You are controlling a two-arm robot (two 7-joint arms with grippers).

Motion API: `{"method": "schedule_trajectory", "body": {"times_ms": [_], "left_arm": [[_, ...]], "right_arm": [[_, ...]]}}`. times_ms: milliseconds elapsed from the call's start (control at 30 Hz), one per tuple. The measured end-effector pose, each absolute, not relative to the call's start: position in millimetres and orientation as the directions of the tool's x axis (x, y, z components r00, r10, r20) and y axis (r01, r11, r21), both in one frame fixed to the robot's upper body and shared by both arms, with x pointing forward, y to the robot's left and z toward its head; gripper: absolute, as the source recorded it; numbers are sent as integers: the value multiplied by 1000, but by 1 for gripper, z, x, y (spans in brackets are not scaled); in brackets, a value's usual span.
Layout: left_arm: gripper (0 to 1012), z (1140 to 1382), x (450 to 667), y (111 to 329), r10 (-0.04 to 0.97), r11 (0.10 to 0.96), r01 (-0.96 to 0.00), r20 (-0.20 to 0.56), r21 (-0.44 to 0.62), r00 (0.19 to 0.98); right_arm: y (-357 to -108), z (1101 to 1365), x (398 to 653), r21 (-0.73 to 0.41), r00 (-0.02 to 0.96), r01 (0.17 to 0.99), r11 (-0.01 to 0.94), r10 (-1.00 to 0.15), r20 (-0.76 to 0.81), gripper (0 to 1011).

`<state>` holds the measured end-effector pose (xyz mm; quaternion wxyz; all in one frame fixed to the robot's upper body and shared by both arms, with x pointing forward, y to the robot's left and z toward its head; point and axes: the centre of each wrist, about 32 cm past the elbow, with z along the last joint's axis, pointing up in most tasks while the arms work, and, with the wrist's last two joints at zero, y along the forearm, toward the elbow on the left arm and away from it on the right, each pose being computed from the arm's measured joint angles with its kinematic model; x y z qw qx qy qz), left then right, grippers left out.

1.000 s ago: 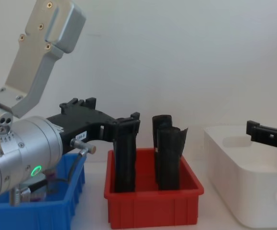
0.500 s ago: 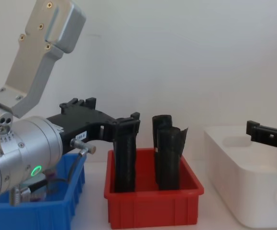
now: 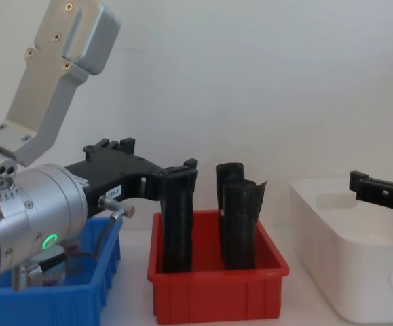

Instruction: Pick the cotton swabs from the blue box and place them into the white box.

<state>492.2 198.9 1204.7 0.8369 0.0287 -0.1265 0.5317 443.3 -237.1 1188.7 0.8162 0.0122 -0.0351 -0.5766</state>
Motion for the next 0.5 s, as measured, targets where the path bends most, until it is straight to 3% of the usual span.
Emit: {"method": "schedule_trajectory", "body": {"times_ms": [500], "left_arm": [[1004,1208,504,217,904,383,-921,235,-69,358]], "right_arm": [[-237,1189,443,60,333,940,335,-942,43,1002]]}}
